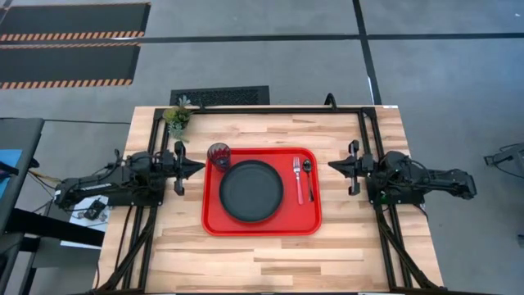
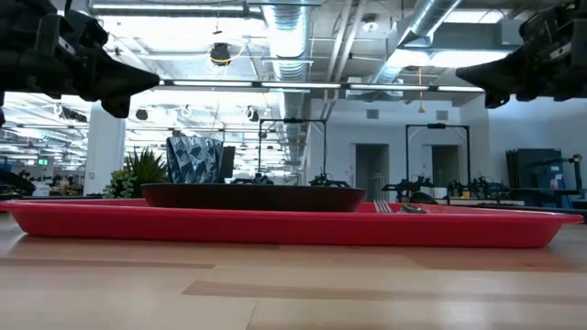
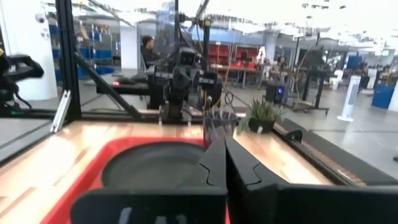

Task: Pick and place plate/cup/fork/spoon on tray
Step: Return to Home Position

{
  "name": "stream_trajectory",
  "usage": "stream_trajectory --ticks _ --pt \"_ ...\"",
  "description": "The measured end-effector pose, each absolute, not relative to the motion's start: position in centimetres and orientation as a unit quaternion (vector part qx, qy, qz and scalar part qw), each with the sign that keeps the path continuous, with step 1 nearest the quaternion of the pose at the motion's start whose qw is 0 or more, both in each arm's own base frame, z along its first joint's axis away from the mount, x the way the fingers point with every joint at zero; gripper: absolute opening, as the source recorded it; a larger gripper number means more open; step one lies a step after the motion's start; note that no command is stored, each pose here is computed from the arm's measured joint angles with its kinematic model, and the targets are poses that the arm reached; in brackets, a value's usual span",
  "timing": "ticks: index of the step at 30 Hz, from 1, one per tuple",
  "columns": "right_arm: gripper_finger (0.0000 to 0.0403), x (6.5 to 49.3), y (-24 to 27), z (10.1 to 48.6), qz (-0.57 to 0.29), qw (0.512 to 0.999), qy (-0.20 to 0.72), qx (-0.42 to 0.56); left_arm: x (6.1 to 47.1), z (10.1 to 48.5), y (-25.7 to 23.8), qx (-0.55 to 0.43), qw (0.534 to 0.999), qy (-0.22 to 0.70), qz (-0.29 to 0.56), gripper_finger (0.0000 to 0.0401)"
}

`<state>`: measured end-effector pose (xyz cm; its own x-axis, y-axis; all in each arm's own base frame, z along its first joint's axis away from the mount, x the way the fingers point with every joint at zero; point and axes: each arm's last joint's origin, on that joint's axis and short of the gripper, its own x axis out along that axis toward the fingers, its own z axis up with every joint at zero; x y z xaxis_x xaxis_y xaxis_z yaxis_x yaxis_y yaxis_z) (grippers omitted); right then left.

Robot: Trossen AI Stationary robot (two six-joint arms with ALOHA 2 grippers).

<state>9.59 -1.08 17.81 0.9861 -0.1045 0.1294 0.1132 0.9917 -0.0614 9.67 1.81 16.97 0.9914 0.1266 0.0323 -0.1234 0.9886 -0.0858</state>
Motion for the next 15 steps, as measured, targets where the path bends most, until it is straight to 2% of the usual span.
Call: stream_trajectory --ticks 5,15 --pt "0.0015 9.66 -1.18 16.97 -0.063 0.997 -0.02 -0.031 9.65 16.84 2.0 -0.048 0.994 -0.015 0.095 0.0" --pt "0.0042 9.69 -1.24 16.78 -0.072 0.997 -0.01 -0.027 9.65 16.72 2.09 -0.055 0.992 -0.012 0.11 0.0"
